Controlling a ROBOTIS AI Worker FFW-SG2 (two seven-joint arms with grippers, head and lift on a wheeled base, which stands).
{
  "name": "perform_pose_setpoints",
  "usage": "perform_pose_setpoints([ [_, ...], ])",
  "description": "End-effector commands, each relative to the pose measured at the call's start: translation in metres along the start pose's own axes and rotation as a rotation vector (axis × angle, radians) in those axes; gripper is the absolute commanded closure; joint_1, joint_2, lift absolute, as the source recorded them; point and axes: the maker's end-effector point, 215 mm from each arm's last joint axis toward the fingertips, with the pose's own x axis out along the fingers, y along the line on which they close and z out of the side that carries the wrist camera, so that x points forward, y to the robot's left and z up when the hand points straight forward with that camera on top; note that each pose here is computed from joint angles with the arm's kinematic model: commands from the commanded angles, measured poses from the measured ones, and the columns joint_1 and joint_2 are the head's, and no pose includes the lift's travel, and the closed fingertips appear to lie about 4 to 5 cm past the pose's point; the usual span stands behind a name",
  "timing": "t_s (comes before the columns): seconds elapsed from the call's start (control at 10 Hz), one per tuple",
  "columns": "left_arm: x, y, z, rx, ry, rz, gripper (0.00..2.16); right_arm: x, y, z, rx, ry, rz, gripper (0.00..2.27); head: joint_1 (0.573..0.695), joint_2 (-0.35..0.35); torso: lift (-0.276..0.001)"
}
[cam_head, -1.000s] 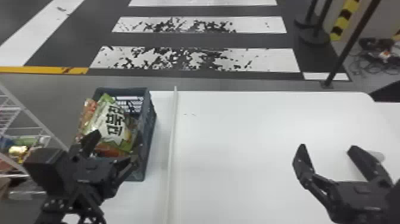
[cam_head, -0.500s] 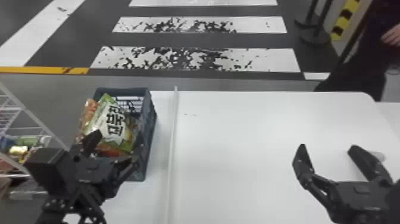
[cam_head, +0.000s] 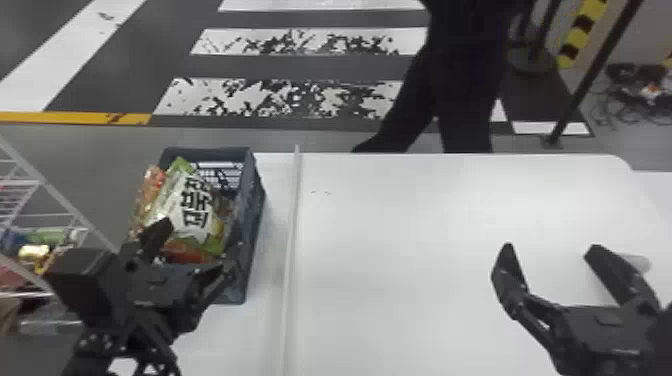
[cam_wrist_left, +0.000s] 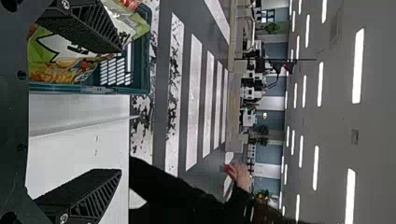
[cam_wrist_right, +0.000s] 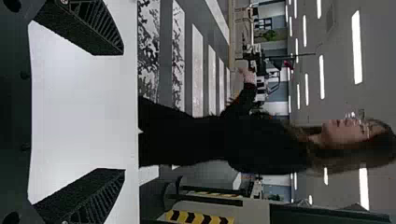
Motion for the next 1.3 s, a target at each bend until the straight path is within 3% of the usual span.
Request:
perform_pose_setpoints([
  [0.0, -0.0004, 0.0006, -0.0020, 0.001, 0.004, 0.003, 0.08, -0.0001, 0.0011, 0.0022, -0.007, -0.008, 0.000, 0.01, 0.695, 0.077, -0.029],
  [1.2, 0.0000, 0.0005, -0.0014, -0.001, -0.002, 0.006, 0.08, 0.0010, 0.0065, 0.0020, -0.010, -0.026, 0.007, 0.01, 0.695, 0.087, -0.029],
])
